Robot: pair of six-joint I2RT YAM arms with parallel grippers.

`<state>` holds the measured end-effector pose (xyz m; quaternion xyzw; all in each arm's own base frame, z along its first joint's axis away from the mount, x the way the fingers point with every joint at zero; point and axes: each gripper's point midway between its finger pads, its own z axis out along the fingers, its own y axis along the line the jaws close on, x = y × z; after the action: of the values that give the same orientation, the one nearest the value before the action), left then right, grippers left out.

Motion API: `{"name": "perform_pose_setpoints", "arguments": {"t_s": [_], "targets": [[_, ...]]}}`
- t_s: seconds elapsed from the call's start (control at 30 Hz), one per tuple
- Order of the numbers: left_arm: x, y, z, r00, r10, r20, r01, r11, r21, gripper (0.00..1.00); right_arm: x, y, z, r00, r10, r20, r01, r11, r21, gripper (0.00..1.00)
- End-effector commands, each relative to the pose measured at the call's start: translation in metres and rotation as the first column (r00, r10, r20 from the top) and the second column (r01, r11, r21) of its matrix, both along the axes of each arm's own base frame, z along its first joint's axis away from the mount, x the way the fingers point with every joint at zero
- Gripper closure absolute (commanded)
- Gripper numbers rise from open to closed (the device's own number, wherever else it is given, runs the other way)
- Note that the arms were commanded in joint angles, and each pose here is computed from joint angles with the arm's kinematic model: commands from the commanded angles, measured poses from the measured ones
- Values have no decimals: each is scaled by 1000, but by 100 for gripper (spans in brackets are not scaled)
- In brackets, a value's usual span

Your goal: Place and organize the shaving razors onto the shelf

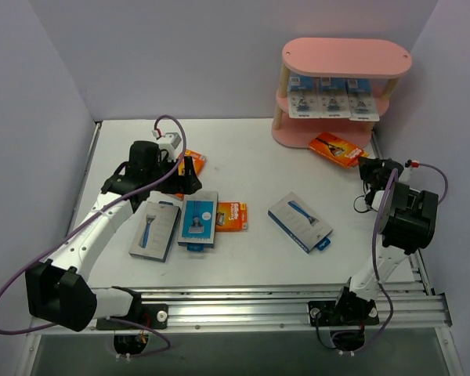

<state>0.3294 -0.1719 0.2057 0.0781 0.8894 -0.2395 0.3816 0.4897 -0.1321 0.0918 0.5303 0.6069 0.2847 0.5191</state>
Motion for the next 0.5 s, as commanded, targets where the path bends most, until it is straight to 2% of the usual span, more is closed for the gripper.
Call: {"name": "perform_pose_setpoints", "arguments": {"t_s": [0.0,0.13,0.47], "targets": [[9,-12,21,998,-25,50,28,998,-51,6,10,-13,25,984,-88,155,82,995,49,100],[8,-13,18,999,-30,38,32,998,-54,6,15,-17,29,973,-113,199,104,993,57,100],[10,-15,13,999,-35,14,36,998,-59,6,17,-32,21,961,-208,181,201,978,60,100]]}}
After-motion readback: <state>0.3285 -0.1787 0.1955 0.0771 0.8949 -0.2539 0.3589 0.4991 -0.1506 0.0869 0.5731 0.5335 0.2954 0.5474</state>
